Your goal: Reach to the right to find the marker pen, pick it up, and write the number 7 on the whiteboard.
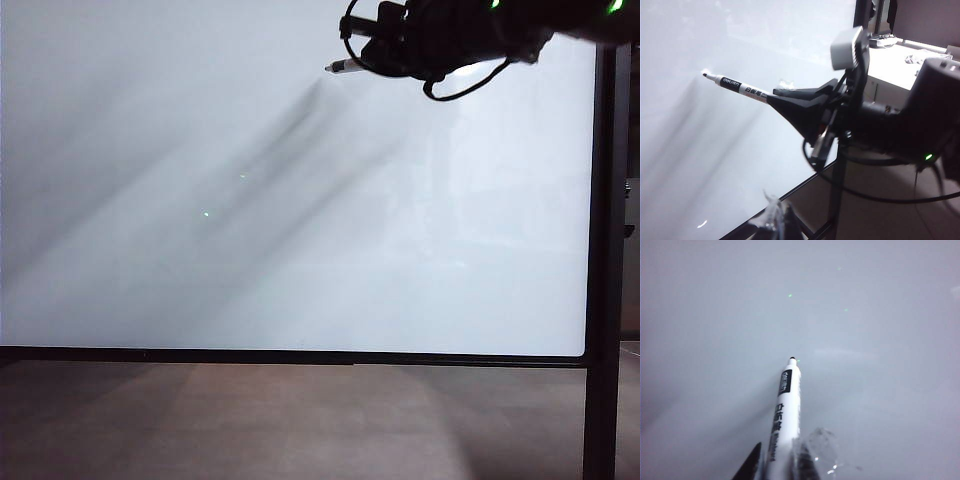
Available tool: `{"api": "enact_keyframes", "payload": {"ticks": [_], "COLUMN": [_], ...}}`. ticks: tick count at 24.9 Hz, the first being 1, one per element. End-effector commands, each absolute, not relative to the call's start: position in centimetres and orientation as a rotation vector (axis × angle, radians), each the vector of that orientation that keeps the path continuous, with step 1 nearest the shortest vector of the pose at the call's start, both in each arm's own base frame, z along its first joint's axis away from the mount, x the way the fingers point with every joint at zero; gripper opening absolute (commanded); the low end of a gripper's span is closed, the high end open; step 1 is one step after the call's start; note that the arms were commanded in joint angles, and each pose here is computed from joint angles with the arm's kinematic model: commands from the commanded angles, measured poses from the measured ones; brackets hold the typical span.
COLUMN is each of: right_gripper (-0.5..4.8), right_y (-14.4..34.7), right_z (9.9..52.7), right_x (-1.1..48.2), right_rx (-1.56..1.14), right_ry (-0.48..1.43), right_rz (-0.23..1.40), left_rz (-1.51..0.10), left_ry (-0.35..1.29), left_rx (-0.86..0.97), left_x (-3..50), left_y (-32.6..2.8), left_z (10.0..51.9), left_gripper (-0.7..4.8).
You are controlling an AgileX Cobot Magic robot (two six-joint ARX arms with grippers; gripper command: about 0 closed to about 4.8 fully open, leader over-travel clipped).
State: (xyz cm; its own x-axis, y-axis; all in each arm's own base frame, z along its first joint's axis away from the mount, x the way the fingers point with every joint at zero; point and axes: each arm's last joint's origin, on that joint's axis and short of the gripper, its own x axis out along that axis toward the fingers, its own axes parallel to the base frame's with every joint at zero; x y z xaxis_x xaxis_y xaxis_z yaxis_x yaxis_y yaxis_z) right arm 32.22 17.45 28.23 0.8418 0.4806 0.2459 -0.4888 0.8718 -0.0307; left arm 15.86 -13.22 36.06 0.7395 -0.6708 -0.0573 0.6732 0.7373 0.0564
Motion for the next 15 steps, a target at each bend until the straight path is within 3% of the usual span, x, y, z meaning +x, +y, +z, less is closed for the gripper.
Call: {"api": "enact_keyframes", "payload": {"ticks": [1,15], "right_gripper": [-0.05,-0.05], "right_y": [17.6,17.5], "right_z": [27.9,26.4], "right_x": [32.6,33.5], "right_rx": [0.042,0.040], "right_ry": [-0.286,-0.251], "right_rz": [0.484,0.387], "left_rz": [-0.739,-0.739], "left_ry": [0.014,0.015], "left_rx": [0.073,0.073], "left_x": [15.8,15.8], "left_y": [-13.2,-13.2], "left_z": [36.3,36.3], "left_gripper": [-0.06,-0.06]}}
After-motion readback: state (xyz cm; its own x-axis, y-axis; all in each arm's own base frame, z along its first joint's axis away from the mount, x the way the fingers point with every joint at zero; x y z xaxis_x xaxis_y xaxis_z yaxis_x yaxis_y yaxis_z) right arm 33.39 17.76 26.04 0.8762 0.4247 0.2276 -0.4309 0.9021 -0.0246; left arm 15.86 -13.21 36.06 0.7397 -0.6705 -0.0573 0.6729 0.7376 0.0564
